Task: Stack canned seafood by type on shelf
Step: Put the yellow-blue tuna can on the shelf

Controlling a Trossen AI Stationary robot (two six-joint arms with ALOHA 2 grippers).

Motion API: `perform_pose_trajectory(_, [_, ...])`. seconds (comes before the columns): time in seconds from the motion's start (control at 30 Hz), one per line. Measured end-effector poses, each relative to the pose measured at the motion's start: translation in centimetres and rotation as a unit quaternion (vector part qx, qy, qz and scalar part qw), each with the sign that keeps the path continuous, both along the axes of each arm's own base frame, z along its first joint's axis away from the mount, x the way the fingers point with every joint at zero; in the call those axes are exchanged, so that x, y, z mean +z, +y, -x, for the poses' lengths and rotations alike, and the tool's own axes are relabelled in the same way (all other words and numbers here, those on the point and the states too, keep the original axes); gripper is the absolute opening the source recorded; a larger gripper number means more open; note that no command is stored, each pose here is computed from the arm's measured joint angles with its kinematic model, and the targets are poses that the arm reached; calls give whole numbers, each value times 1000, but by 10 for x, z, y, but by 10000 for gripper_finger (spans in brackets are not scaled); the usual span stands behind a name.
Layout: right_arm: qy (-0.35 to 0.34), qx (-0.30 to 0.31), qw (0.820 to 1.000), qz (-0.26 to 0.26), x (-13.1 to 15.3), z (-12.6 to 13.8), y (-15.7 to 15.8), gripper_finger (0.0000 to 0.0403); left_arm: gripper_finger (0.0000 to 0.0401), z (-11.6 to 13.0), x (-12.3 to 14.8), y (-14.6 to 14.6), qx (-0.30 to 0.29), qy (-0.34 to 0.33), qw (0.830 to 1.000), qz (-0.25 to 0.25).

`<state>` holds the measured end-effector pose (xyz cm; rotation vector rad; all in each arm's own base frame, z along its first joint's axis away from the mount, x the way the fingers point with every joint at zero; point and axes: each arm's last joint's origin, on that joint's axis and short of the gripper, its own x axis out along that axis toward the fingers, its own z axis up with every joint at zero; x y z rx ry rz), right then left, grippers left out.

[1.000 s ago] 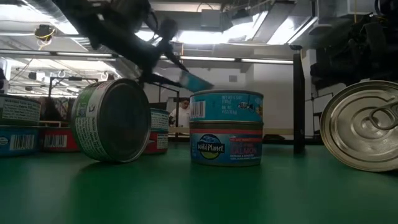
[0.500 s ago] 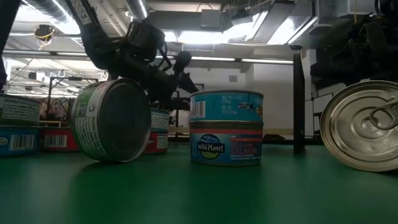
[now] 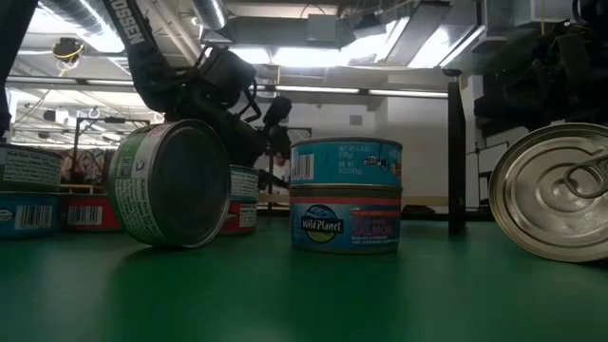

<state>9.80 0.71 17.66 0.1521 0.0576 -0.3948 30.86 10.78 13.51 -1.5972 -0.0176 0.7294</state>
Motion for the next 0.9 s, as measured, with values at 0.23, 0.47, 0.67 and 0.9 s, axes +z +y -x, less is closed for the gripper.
perform_pose_trajectory(0.23, [0, 0, 1000, 0, 0, 0, 0, 136, 238, 0, 1, 0, -6, -3, 1000, 0])
perform_pose_trajectory(0.47, [0, 0, 1000, 0, 0, 0, 0, 136, 244, 2, 1, 6, -64, -13, 997, 29])
perform_pose_trajectory(0.67, [0, 0, 1000, 0, 0, 0, 0, 136, 244, 5, 1, 15, -51, -23, 997, 49])
perform_pose_trajectory(0.9, [0, 0, 1000, 0, 0, 0, 0, 136, 244, 12, 1, 32, -10, -49, 994, 98])
